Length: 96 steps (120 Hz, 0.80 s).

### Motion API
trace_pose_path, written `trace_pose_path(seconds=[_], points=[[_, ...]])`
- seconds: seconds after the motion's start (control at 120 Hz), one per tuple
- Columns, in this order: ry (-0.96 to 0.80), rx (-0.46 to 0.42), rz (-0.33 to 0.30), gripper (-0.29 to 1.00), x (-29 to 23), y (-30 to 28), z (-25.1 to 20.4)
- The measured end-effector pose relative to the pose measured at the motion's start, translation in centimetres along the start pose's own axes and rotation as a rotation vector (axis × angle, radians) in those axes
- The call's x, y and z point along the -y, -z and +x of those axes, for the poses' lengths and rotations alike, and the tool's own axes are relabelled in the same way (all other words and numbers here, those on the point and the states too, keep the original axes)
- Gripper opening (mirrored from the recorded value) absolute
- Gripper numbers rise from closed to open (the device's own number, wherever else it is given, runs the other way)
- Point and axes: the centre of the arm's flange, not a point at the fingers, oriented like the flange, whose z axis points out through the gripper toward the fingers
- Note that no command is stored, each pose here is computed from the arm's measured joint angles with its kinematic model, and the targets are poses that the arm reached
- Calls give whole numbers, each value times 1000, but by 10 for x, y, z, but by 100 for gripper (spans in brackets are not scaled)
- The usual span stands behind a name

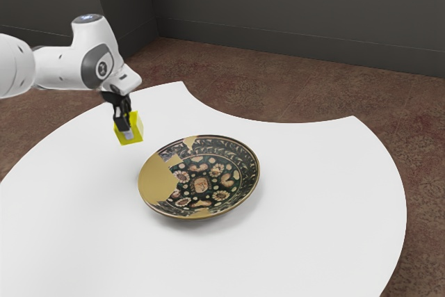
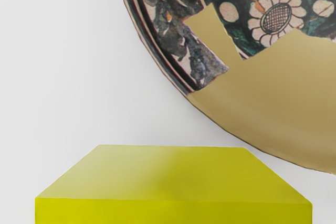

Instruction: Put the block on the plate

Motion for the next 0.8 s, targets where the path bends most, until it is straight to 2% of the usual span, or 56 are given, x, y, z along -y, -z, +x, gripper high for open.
trace_pose_path(seconds=[0.242,0.542,0.75,0.8], points=[[-114,3,-56,39,-44,0,64],[-255,33,-121,39,-96,-39,140],[-281,74,-163,39,-104,-92,157],[-282,75,-164,43,-105,-96,158]])
